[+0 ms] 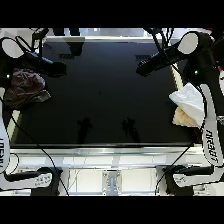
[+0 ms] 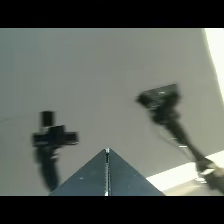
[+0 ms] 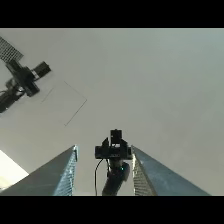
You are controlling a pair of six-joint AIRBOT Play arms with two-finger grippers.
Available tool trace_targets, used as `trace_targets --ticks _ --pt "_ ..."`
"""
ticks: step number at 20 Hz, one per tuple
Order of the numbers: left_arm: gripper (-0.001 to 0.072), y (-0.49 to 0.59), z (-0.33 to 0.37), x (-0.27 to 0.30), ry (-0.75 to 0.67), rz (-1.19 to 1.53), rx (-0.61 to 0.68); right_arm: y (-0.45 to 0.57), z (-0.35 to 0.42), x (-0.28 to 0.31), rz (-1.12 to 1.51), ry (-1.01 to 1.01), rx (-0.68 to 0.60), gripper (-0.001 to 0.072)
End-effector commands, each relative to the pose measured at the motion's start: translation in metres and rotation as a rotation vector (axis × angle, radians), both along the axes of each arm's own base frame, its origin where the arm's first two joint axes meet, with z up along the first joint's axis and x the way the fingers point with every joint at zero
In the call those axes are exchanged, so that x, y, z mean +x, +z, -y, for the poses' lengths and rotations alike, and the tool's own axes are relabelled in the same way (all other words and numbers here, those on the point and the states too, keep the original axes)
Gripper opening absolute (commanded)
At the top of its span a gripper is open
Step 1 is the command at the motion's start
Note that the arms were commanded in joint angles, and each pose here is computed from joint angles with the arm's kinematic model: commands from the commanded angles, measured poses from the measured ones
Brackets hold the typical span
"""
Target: Fold the shirts.
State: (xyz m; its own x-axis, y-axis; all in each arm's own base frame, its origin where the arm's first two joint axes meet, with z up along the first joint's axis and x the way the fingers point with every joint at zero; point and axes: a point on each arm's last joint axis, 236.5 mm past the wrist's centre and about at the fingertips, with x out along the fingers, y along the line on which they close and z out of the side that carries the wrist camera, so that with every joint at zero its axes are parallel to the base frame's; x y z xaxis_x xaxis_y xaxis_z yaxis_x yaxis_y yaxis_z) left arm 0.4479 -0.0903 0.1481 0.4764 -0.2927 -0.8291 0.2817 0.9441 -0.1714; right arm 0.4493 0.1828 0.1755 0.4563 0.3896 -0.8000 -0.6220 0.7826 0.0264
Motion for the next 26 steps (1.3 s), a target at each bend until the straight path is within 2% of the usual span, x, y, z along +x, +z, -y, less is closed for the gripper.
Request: trace_targets --ticks 1,3,4,5,6,8,11,14,16,18,20,24,26 --pt "0.0021 -0.007 -0.036 0.004 0.045 0.009 0.152 0.0 0.0 0.0 0.0 0.0 0.0 0.0372" --pt "0.0024 -0.009 -0.058 0.006 0.072 0.015 0.247 0.0 0.0 0.0 0.0 0.0 0.0 0.0371" --pt "0.0141 -0.008 -0.083 0.007 0.101 0.021 0.348 0.0 0.0 0.0 0.0 0.0 0.0 0.0372" --pt "0.0408 -0.004 -0.112 0.008 0.138 0.028 0.465 0.0 0.0 0.0 0.0 0.0 0.0 0.0371" --pt "0.0552 0.004 -0.146 0.011 0.201 0.043 0.587 0.0 0.0 0.0 0.0 0.0 0.0 0.0371" --pt "0.0552 0.014 -0.21 0.017 0.382 0.071 0.717 0.0 0.0 0.0 0.0 0.0 0.0 0.0372" --pt "0.0551 -0.017 -0.295 0.015 0.634 0.021 0.685 0.0 0.0 0.0 0.0 0.001 0.0 0.0371" --pt "0.055 -0.076 -0.363 0.0 0.913 -0.069 0.542 0.013 -0.006 0.016 0.08 -0.018 0.045 0.0372" --pt "0.055 -0.118 -0.379 0.005 1.017 -0.094 0.369 0.025 -0.012 0.028 0.138 -0.03 0.087 0.0372" --pt "0.0551 -0.155 -0.379 0.02 1.073 -0.102 0.16 0.03 -0.02 0.027 0.139 -0.022 0.129 0.0372" --pt "0.0551 -0.183 -0.38 0.03 1.114 -0.11 0.027 0.033 -0.027 0.024 0.131 -0.013 0.161 0.0372" --pt "0.0551 -0.209 -0.4 0.045 1.204 -0.053 -0.06 0.035 -0.032 0.022 0.125 -0.005 0.189 0.0374" --pt "0.0551 -0.204 -0.405 0.067 1.229 0.047 -0.145 0.036 -0.034 0.021 0.122 -0.001 0.198 0.0417"
